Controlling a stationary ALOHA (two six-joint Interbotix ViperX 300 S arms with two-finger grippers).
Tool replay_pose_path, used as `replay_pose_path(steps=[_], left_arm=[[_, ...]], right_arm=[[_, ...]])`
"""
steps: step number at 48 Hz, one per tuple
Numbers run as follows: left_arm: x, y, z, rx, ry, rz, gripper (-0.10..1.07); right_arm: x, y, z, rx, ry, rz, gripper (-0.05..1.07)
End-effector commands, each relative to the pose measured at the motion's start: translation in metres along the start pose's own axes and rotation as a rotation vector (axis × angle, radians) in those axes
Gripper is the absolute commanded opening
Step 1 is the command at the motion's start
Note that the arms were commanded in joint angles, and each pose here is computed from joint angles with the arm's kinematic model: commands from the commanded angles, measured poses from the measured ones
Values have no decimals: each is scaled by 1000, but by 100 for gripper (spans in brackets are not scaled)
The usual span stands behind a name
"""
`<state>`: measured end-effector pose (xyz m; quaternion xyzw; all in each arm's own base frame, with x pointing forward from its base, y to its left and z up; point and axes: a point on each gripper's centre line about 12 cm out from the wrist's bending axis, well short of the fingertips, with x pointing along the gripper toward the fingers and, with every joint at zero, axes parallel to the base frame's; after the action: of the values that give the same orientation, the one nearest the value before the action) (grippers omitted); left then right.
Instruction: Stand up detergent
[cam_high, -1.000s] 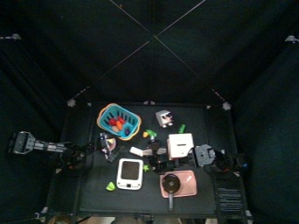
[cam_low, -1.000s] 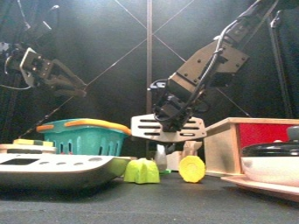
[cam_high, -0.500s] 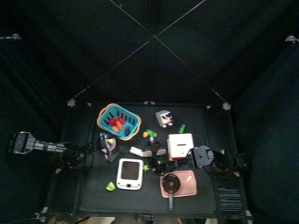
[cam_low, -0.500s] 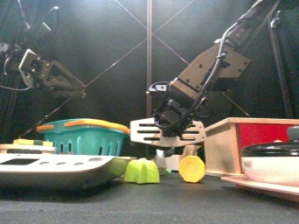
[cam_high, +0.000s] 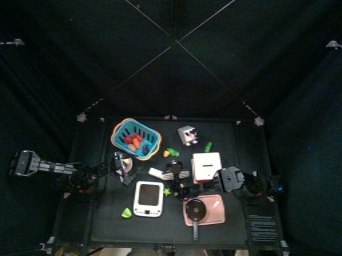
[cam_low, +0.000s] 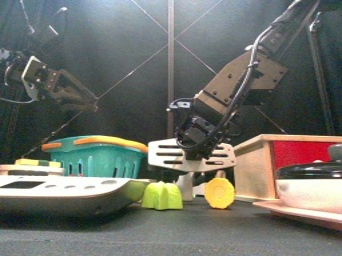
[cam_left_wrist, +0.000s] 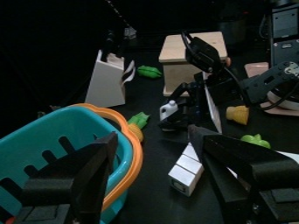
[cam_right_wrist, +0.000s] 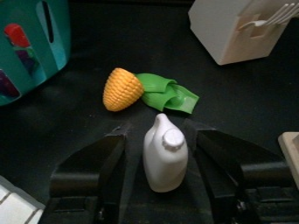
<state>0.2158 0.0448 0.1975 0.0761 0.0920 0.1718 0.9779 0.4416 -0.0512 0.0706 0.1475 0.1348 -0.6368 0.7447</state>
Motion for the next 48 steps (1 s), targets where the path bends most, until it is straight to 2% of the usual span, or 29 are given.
replay_pose_path(steps=[1,16,36,48], left_arm=[[2,1,6,-4,-18,6,98],[2,1,6,-4,-18,6,98],[2,1,6,-4,-18,6,98],[3,2,8,-12,-22,11,98]], right_arm=[[-6,6,14,43,-1,13,87],[-10,8,24,53,-2,24,87],[-30,8,69,140,-10,70,87],[-35,7,85,165,-28,96,87]])
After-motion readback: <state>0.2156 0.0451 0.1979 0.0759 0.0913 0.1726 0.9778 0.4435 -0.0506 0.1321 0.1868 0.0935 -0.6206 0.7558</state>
